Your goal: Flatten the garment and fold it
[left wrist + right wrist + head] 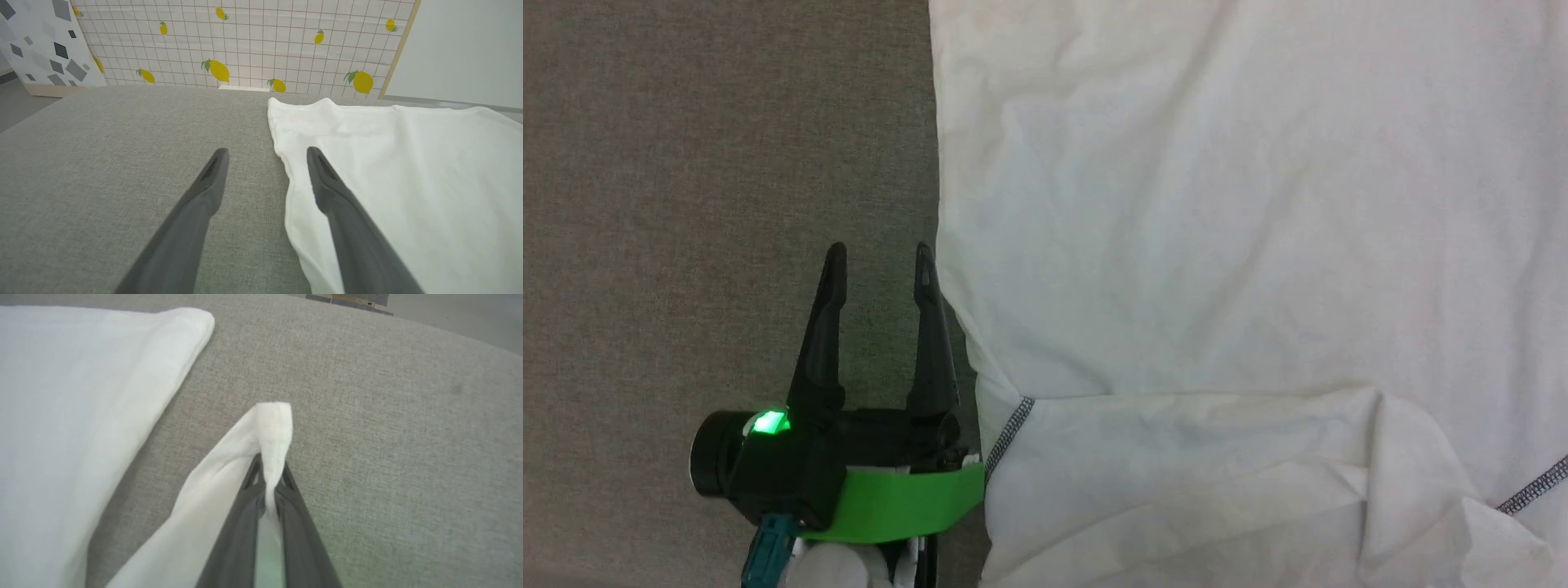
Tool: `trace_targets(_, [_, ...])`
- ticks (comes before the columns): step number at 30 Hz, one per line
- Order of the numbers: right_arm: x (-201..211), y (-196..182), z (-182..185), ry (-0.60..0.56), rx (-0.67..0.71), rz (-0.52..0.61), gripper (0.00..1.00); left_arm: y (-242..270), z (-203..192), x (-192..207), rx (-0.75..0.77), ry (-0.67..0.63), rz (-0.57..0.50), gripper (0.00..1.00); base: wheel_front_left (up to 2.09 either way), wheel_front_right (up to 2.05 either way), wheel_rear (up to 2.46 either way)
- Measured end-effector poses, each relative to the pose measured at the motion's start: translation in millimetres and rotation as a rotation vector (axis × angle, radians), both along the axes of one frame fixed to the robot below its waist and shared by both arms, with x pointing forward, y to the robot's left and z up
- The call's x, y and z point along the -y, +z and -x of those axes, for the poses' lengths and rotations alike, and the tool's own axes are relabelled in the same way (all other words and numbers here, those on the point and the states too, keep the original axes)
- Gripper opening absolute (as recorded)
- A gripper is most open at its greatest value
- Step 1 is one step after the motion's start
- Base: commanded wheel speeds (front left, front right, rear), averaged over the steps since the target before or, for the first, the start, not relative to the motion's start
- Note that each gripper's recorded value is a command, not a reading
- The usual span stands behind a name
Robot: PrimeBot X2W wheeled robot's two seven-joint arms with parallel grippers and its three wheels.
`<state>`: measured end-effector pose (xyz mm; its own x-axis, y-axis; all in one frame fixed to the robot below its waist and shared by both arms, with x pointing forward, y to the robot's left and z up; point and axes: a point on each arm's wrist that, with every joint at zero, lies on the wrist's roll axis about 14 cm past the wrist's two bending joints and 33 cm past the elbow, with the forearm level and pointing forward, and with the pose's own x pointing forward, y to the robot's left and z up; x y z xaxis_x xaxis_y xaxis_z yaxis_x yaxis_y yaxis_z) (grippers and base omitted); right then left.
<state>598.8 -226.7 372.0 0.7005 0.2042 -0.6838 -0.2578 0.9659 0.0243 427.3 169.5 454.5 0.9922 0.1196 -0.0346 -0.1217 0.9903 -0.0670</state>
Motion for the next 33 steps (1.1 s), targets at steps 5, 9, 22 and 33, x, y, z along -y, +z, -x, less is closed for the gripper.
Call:
trace_targets(5, [14, 20, -6, -0.074, 0.090, -0.026, 0.00, 7, 5, -5, 0.012, 0.008, -0.006, 1.00, 0.00, 0.00, 0.00])
trace_targets(9, [33, 52, -5, -0.159, 0.192, -0.060, 0.00, 18, 15, -10, 0.030, 0.017, -0.009, 1.00, 0.00, 0.00, 0.00])
trace_targets(22, [163, 179, 93, -0.527, 0.480, -0.044, 0.00, 66, 53, -17, 0.139, 0.008, 0.024, 1.00, 0.00, 0.00, 0.00])
trace_targets(33, [199, 204, 200, -0.704, 0.575, -0.078, 0.00, 104, 83, -13, 0.242, -0.017, 0.062, 1.00, 0.00, 0.00, 0.00])
